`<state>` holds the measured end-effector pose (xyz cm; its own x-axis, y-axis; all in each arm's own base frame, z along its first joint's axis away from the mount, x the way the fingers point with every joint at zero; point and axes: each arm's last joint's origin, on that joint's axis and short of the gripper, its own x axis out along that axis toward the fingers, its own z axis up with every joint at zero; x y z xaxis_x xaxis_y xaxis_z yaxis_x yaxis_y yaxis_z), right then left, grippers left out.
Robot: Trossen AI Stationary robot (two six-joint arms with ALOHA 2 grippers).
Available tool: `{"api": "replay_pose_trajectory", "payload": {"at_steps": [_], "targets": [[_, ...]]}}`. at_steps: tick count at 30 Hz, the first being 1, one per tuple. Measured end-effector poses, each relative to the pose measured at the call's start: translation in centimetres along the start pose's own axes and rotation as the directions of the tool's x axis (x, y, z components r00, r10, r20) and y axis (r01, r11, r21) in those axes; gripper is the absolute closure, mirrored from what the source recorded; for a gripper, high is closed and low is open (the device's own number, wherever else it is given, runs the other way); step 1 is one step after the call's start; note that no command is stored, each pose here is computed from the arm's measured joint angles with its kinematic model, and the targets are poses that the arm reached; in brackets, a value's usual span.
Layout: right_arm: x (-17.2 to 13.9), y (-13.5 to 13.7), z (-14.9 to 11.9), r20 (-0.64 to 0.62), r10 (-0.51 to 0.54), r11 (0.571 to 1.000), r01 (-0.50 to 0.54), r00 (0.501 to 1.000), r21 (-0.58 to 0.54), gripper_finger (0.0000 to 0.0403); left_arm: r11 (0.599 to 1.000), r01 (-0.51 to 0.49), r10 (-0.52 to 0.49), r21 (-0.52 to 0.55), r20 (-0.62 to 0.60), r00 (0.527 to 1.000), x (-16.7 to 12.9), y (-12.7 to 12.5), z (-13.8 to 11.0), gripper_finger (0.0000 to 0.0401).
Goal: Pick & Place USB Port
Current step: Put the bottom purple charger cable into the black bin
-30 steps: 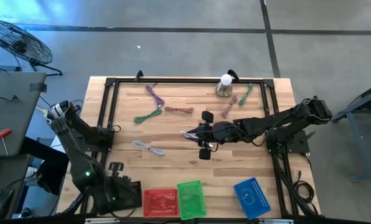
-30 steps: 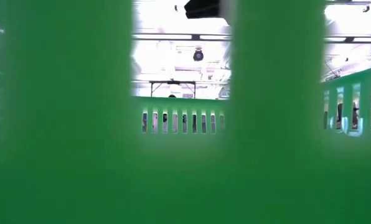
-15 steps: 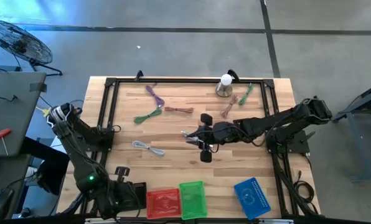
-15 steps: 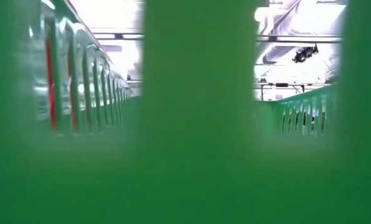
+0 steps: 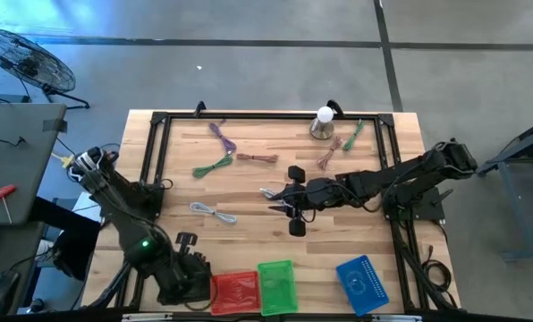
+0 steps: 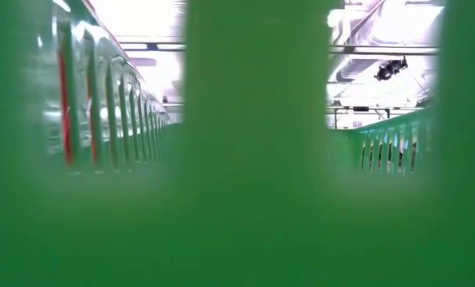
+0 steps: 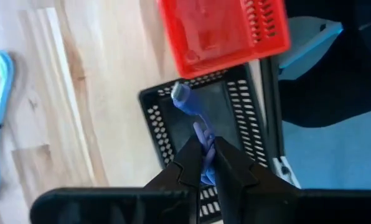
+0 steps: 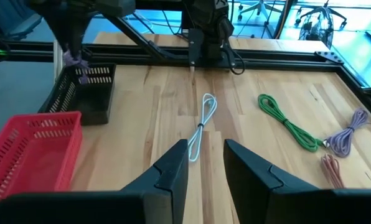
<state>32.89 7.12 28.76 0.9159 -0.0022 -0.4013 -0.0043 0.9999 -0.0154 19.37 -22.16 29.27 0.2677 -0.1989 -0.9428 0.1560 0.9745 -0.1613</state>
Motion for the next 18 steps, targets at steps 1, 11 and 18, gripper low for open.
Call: {"api": "replay_pose_trajectory", "payload": {"at_steps": [1,11,18], "targets": [[0.0,0.0,0.0,-0.003,0.0,1.0,0.0,1.0,0.0,0.0308,1.0,0.001,-0.001,-0.007,-0.014,1.0,0.0,0.2,0.1,0.0384],[0.0,0.0,-0.5,-0.05,-0.004,1.0,0.003,0.999,-0.011,0.0308,0.992,-0.027,0.014,-0.12,-0.112,0.994,2.3,1.9,-0.6,0.037],[0.0,0.0,-0.5,-0.052,-0.004,1.0,0.003,0.999,-0.011,0.0308,0.984,-0.05,0.038,-0.172,-0.073,0.997,2.3,1.9,-0.4,0.0293]]}}
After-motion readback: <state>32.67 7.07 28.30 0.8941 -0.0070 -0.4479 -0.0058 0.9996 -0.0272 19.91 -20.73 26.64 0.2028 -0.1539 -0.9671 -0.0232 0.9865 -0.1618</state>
